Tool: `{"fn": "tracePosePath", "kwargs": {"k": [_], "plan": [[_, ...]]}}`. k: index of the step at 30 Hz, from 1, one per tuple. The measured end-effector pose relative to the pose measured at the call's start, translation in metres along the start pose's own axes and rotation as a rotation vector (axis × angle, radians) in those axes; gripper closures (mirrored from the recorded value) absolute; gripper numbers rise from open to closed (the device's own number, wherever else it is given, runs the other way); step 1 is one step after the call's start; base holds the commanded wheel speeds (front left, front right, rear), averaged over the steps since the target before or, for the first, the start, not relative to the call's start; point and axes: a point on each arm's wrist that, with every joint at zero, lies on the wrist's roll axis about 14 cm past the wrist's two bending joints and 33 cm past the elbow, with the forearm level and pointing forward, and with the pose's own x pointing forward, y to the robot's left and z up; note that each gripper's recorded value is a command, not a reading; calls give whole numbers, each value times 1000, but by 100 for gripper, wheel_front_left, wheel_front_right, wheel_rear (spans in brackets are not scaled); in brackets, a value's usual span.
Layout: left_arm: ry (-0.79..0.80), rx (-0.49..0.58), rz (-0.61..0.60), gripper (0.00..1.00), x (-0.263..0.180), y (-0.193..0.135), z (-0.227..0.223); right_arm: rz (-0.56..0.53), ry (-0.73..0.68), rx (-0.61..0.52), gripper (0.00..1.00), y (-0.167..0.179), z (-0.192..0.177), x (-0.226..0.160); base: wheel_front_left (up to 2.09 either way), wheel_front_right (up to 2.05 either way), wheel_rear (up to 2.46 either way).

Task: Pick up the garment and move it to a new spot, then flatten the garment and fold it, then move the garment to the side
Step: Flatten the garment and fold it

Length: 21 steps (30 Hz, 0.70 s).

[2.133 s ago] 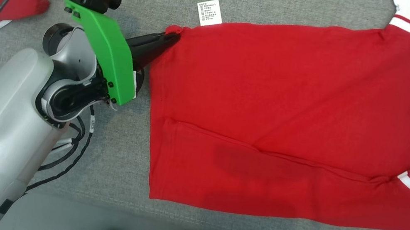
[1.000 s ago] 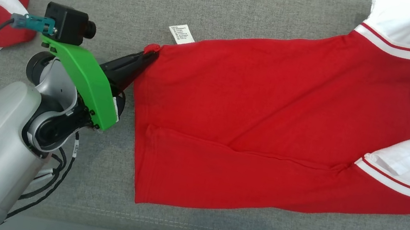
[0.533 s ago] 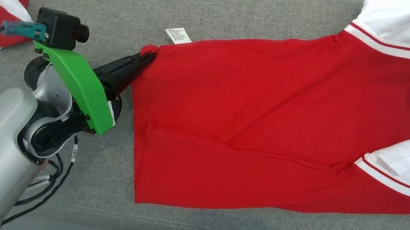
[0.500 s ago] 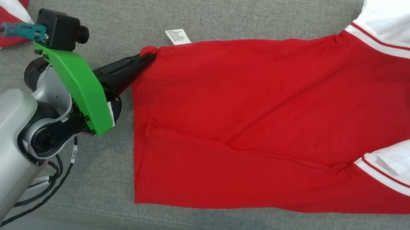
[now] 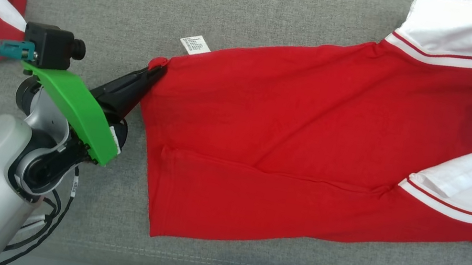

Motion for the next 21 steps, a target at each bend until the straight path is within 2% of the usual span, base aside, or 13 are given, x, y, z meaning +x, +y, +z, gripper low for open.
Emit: {"fn": "tracePosePath", "kwargs": {"k": [14, 21], "plan": [[8, -37, 7, 100, -16, -1, -17, -30, -10, 52, 100, -4, -17, -41, 0, 0, 0], [-21, -31, -28, 100, -19, -16, -11, -52, -19, 66, 100, -9, -19, -60, 0, 0, 0]]}}
